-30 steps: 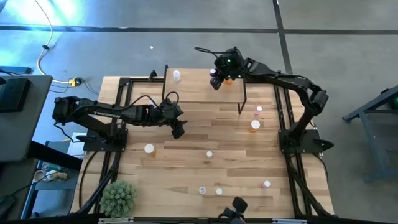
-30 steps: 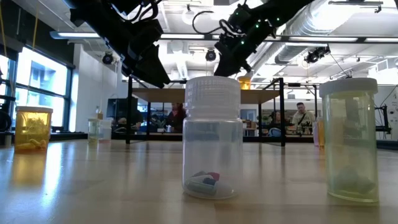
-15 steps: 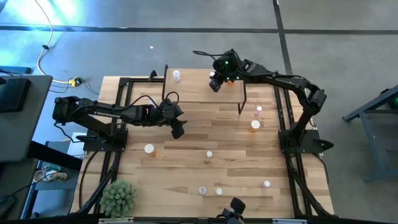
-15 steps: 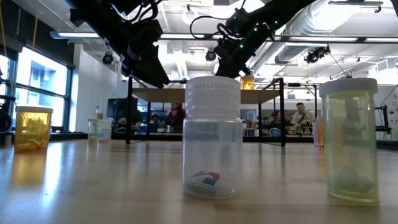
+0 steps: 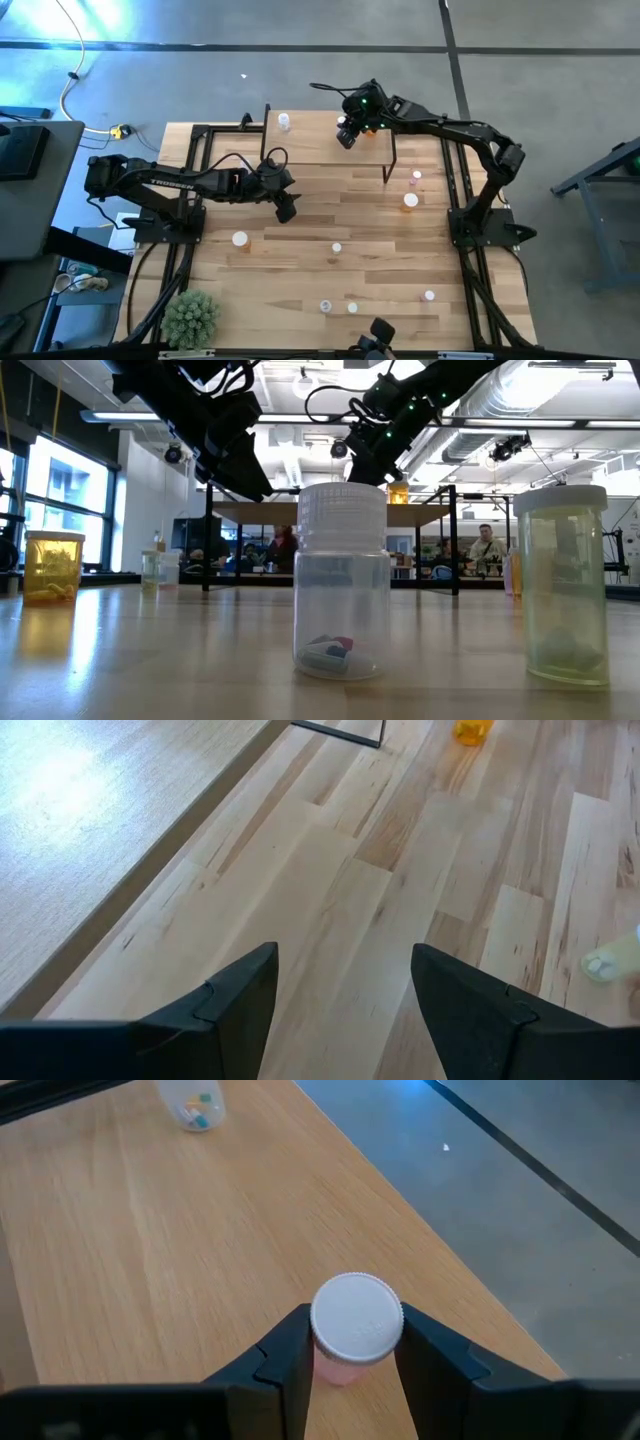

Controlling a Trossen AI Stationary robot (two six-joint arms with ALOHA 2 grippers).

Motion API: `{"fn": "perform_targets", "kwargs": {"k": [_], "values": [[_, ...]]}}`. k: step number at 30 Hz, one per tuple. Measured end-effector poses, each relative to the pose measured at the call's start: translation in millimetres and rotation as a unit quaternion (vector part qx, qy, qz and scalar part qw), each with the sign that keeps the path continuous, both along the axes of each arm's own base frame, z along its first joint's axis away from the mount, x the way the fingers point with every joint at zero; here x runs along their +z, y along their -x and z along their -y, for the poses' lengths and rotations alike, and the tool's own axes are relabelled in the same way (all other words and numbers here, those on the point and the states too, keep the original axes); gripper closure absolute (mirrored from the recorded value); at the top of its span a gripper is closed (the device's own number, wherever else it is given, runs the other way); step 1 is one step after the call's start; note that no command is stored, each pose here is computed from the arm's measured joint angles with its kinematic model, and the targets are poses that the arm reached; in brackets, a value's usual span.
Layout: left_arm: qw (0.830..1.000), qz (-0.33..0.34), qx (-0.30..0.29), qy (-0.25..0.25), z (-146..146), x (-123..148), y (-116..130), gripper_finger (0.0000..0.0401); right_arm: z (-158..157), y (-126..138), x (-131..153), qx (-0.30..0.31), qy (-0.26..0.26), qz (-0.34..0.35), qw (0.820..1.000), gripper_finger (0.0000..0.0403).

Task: Pick and place medicine bottles onto shelf by color
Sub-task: Put the middle left pink pill bottle on the shelf, then put the middle right yellow pill bottle on the shelf

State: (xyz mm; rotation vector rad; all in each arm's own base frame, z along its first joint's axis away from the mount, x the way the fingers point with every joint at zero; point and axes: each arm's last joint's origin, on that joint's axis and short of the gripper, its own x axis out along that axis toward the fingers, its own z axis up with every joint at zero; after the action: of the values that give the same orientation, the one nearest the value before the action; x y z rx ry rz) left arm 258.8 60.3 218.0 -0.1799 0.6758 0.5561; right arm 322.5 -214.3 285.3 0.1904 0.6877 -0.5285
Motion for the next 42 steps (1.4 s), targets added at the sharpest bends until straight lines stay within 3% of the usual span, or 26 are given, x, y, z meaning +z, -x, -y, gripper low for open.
{"fn": "perform_targets", "kwargs": {"k": [10,22,28,35,42], "values": [[1.000,0.000,0.000,0.000,0,0,0,0.0181,0,0,1,0.000,-0.001,-0.002,1.000,0.0229],[1.000,0.000,0.000,0.000,0,0,0,0.0181,1,-1,19,0.000,0.004,0.006,1.000,0.0224],[1.000,0.000,0.000,0.000,0,0,0,0.0181,-3,2,37,0.019,-0.002,-0.026,0.999,0.0224],[1.000,-0.004,0.000,0.001,0,-1,0,0.0181,-23,2,55,0.066,-0.007,-0.077,0.995,0.0224],[1.000,0.000,-0.004,0.000,2,0,-1,0.0181,-66,4,44,0.133,-0.034,-0.149,0.979,0.0224]]}}
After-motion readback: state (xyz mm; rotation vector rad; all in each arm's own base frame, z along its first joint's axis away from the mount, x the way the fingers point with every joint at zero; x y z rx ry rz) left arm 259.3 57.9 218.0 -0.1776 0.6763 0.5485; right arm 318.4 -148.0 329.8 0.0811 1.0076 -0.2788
